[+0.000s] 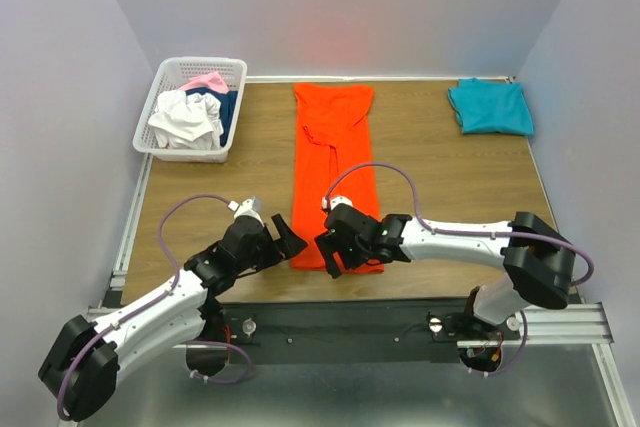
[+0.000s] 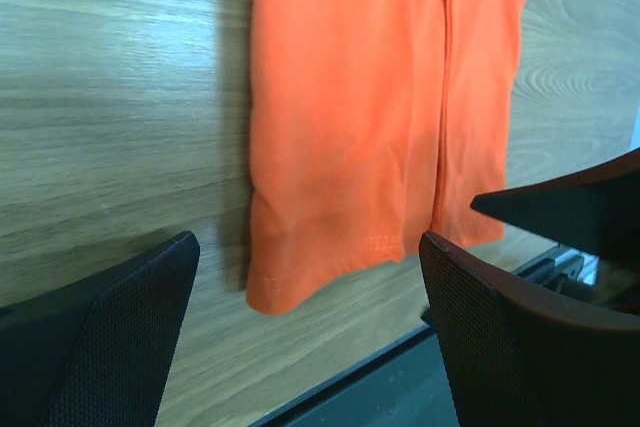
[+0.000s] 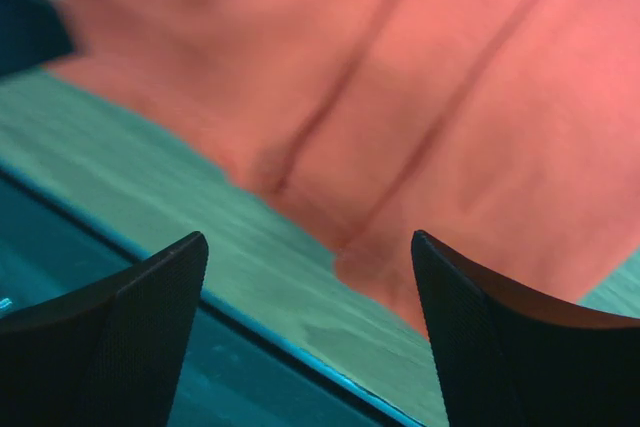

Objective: Fold and stack the t-shirts
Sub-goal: Fold the tshirt

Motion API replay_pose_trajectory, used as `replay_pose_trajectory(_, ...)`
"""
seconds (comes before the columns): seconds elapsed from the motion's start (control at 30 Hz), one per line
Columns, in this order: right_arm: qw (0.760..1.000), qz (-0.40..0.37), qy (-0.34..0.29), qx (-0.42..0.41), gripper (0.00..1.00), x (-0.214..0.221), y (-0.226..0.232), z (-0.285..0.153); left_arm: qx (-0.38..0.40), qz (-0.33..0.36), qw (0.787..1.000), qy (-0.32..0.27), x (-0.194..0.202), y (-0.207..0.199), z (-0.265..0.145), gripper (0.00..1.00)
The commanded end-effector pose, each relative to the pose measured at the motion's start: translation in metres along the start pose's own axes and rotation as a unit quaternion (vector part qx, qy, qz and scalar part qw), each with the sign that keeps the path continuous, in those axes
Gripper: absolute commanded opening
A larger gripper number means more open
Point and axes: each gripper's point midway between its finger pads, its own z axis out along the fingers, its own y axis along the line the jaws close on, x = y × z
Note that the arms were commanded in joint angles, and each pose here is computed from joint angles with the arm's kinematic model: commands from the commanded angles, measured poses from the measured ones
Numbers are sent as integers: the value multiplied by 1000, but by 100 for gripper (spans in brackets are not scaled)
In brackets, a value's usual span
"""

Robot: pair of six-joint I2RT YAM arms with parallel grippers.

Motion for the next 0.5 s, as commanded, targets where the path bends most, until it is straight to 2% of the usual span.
replay_pose_trajectory(0.0, 997, 20, 18, 72, 85, 14, -17, 2, -23, -5, 1000, -20, -9, 5, -1, 98)
replay_pose_trajectory(0.03, 997, 21, 21, 74, 81, 17, -18, 2, -23, -4, 1000, -20, -9, 5, -1, 98)
replay_pose_trajectory(0.07, 997, 22, 23, 74, 72, 19, -17, 2, -23, -3, 1000, -20, -9, 4, 0, 98)
replay_pose_trajectory(0.23, 996, 26, 36, 73, 50, 28, -18, 4, -28, 1, 999, -15, -8, 5, 3, 98)
replay_pose_trajectory(0.47, 995, 27, 39, 91, 45, 33, -26, 7, -33, 5, 999, -5, -4, 8, 8, 98)
